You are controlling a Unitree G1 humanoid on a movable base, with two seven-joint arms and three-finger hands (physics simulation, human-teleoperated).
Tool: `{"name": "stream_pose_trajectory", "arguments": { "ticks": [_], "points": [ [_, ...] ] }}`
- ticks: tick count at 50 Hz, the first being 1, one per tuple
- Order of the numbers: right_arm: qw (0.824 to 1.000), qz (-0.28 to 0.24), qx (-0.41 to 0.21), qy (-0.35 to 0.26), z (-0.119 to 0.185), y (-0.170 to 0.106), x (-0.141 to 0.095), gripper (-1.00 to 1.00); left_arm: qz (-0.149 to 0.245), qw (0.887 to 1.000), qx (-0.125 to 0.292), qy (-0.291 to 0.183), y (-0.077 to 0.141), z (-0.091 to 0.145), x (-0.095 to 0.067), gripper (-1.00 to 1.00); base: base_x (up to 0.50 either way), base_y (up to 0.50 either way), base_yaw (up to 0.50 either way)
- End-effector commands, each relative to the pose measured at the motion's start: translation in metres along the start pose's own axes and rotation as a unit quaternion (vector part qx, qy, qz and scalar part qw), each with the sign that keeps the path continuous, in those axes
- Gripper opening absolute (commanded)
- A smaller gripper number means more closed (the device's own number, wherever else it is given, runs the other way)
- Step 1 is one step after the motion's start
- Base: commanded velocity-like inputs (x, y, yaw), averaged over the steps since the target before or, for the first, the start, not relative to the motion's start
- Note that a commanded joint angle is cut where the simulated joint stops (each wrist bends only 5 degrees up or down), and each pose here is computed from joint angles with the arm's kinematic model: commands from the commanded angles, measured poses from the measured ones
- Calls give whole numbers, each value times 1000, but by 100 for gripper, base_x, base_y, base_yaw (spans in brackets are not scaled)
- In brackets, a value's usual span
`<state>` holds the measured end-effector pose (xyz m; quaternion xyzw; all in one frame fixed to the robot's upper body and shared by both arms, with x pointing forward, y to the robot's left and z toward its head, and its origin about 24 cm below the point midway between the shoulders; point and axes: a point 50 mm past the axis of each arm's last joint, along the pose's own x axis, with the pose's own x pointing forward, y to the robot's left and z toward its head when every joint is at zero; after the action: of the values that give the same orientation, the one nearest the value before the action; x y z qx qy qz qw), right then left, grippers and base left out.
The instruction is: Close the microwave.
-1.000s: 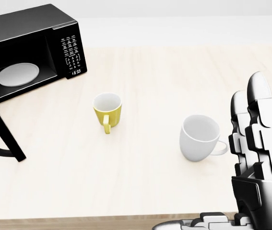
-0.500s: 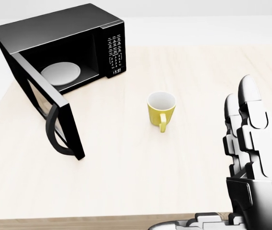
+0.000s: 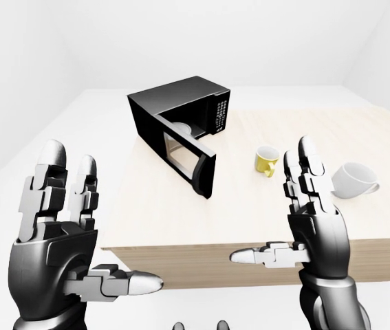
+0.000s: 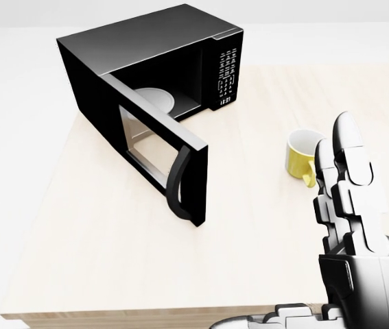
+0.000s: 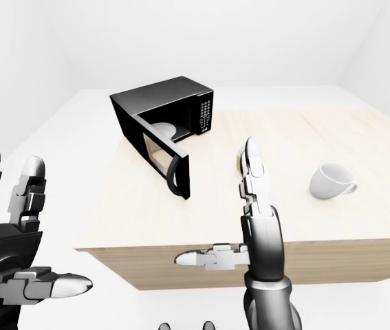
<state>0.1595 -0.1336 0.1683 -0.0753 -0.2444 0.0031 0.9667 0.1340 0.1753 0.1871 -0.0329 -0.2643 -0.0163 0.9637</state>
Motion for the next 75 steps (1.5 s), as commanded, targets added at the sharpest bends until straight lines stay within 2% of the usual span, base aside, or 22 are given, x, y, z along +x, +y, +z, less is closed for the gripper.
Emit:
{"name": "stream_pose_trajectory", "arguments": {
  "ticks": [1, 28, 32, 51, 60, 75],
  "points": [
    [1000, 1, 0, 2, -1, 0, 0, 100, 0, 1000, 1, -1, 0, 0, 0, 100, 0, 50, 0],
    [1000, -6, -1, 4, -5, 1, 3, 100, 6, 1000, -5, -17, 1, 2, 2, 100, 0, 49, 0],
    [1000, -3, 8, 19, -13, 6, 5, 100, 3, 1000, -3, -17, -1, 2, 3, 100, 0, 0, 0],
    [1000, -4, 11, 11, -9, 4, 4, 100, 1, 1000, 7, -16, -4, 1, 2, 100, 0, 0, 0],
    [1000, -1, 17, 6, -7, 5, 5, 100, 5, 1000, -4, -18, -2, 2, 4, 100, 0, 0, 0],
    [1000, 1, 15, 7, -7, 5, 5, 100, 3, 1000, -1, -12, -3, 1, 3, 100, 32, 0, 0]
  ]
}}
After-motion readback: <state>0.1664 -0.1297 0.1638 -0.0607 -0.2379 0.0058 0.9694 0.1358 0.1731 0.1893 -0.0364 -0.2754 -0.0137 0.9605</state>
